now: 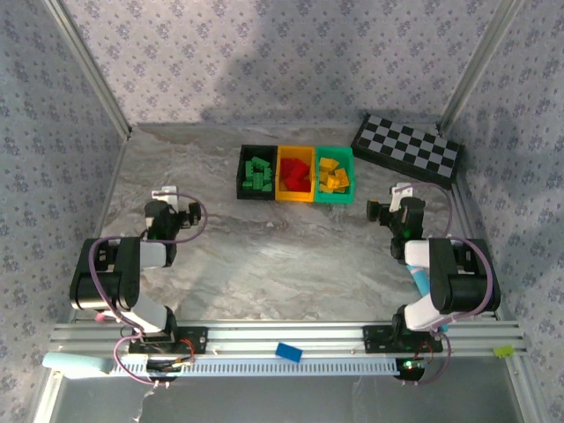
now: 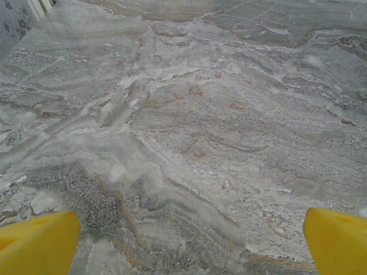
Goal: Sort the legos into containers by color
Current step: Reset both arms
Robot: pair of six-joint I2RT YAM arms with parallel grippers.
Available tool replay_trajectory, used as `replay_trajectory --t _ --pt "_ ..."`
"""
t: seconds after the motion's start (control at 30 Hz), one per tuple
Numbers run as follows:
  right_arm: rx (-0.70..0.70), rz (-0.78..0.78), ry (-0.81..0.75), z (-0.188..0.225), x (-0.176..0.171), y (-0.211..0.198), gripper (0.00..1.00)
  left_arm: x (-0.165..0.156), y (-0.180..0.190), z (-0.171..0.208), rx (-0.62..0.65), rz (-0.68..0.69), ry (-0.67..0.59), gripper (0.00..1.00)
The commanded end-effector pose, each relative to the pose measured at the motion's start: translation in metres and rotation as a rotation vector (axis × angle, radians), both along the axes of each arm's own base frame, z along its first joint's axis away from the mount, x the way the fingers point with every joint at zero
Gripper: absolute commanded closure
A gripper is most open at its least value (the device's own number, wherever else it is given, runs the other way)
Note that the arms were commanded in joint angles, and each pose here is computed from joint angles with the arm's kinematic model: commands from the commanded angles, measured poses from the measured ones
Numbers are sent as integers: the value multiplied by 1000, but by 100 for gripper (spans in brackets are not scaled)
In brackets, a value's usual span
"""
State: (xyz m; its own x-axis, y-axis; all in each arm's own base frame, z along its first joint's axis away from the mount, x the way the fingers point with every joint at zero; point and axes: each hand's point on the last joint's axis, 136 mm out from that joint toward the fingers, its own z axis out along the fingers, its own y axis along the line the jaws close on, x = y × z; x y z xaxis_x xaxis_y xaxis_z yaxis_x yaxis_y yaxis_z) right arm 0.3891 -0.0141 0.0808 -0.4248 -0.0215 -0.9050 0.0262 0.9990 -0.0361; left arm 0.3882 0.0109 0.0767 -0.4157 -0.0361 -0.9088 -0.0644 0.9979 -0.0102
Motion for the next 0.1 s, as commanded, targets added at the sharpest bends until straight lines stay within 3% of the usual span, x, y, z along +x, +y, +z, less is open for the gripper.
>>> replay_trajectory --t 0.0,0.07 --pt "7 1 1 -2 0 -1 0 9 -1 12 10 -21 -39 0" --pt "7 1 1 -2 0 -1 0 9 -1 12 9 -21 -38 0"
